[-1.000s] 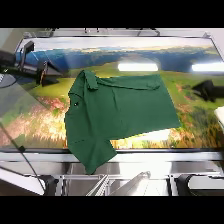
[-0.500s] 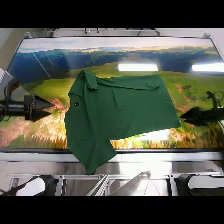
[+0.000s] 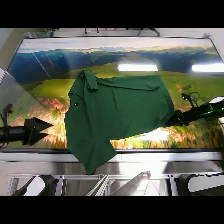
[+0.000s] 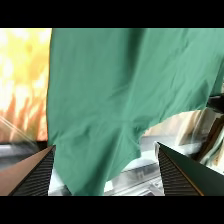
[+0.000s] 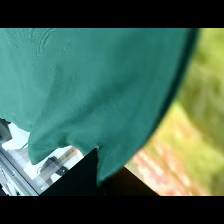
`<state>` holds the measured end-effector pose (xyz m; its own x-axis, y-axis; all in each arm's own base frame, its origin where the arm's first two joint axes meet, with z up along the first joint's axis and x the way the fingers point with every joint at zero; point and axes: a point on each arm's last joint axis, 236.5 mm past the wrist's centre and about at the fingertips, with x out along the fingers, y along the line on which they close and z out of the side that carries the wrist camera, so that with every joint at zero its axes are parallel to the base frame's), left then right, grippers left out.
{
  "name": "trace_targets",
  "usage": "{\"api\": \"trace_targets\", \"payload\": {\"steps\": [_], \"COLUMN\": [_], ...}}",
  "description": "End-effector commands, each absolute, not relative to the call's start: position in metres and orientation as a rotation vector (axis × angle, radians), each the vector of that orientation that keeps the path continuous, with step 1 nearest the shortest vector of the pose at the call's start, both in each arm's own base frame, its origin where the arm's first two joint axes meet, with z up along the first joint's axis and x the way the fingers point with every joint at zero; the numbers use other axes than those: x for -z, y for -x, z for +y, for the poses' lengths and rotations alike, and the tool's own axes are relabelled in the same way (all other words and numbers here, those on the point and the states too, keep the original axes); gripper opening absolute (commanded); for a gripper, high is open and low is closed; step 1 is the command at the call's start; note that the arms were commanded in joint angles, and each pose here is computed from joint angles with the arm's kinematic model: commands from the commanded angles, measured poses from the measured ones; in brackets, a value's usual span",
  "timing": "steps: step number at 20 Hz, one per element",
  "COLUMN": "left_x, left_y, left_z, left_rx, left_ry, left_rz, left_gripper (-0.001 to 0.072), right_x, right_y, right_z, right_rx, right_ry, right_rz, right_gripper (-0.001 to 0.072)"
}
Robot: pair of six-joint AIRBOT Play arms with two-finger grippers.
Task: Fold the shirts.
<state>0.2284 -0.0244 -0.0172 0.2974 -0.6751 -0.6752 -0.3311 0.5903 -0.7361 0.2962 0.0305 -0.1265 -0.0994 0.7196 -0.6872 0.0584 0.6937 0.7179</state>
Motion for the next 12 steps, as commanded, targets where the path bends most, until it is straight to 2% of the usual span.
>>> {"api": "trace_targets", "payload": {"steps": [1,8,12], "left_x": [0.038,0.080,0.107], "left_y": [-0.210,-0.187,-0.180], "left_z": [-0.035,-0.055,-0.079], "left_rx": [0.235,0.183,0.210], "left_ry": [1.051,1.240,1.193], "left_rz": [1.348,1.501,1.638], "left_gripper": [0.0705,0.0703,0.0704], "right_x": [0.126,0.125,0.125], "right_y": [-0.304,-0.306,-0.306], "right_z": [0.035,0.036,0.036], "right_rx": [-0.629,-0.629,-0.630], "right_ry": [-0.634,-0.635,-0.636], "right_rz": [1.576,1.565,1.566], "right_gripper": [0.0022,0.0022,0.0022]}}
